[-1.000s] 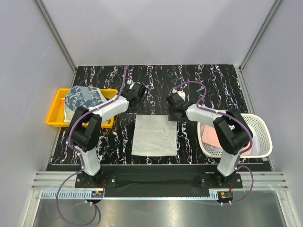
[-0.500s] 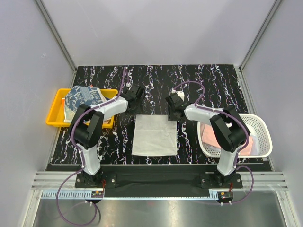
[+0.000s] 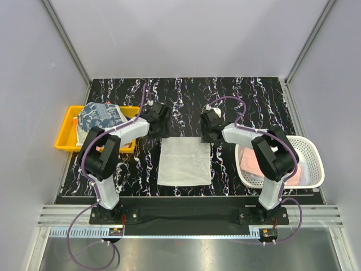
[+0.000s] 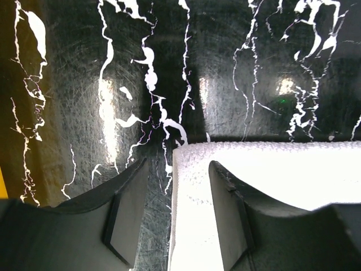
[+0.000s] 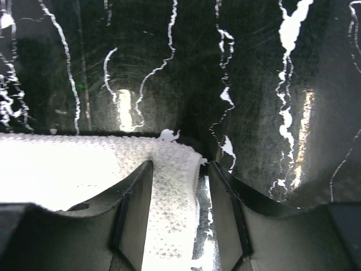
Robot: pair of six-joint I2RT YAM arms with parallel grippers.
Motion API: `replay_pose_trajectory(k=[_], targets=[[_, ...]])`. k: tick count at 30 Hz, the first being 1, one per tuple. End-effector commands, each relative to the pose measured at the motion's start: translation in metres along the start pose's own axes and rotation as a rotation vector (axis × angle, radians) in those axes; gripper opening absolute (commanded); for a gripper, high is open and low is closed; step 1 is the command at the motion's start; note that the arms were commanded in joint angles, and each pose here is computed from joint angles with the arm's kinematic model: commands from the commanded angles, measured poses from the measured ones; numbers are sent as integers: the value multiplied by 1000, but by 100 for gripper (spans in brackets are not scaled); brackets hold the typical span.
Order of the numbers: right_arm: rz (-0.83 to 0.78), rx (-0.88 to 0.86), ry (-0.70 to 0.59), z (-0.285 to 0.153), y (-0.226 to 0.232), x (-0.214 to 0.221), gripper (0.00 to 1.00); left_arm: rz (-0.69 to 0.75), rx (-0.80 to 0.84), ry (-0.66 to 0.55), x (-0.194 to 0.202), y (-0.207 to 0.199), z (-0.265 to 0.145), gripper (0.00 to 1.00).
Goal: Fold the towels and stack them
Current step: Fold the towel
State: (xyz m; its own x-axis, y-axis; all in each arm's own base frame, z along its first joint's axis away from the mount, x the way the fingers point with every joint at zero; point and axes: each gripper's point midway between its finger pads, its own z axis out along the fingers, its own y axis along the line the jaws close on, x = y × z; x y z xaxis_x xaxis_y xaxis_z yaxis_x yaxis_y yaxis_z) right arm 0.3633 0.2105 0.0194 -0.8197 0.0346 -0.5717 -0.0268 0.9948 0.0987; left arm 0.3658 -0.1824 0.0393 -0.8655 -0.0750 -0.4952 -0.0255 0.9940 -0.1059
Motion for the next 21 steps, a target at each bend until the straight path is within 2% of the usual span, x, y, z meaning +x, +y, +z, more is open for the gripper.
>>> replay_pose_trajectory(k=[1,13,19,21], targets=[[19,-67,-77,-15,12,-26,51,-4,45,-33,-9,-4,-3,50],[24,-46,-42,2,3,-18,49,-1,24,11,-3,1,17,45],[27,-57,-23,6,2,-14,44,-10,25,18,-2,4,22,43],[29,-65,-21,6,4,-15,40,-13,31,16,-3,3,24,42]])
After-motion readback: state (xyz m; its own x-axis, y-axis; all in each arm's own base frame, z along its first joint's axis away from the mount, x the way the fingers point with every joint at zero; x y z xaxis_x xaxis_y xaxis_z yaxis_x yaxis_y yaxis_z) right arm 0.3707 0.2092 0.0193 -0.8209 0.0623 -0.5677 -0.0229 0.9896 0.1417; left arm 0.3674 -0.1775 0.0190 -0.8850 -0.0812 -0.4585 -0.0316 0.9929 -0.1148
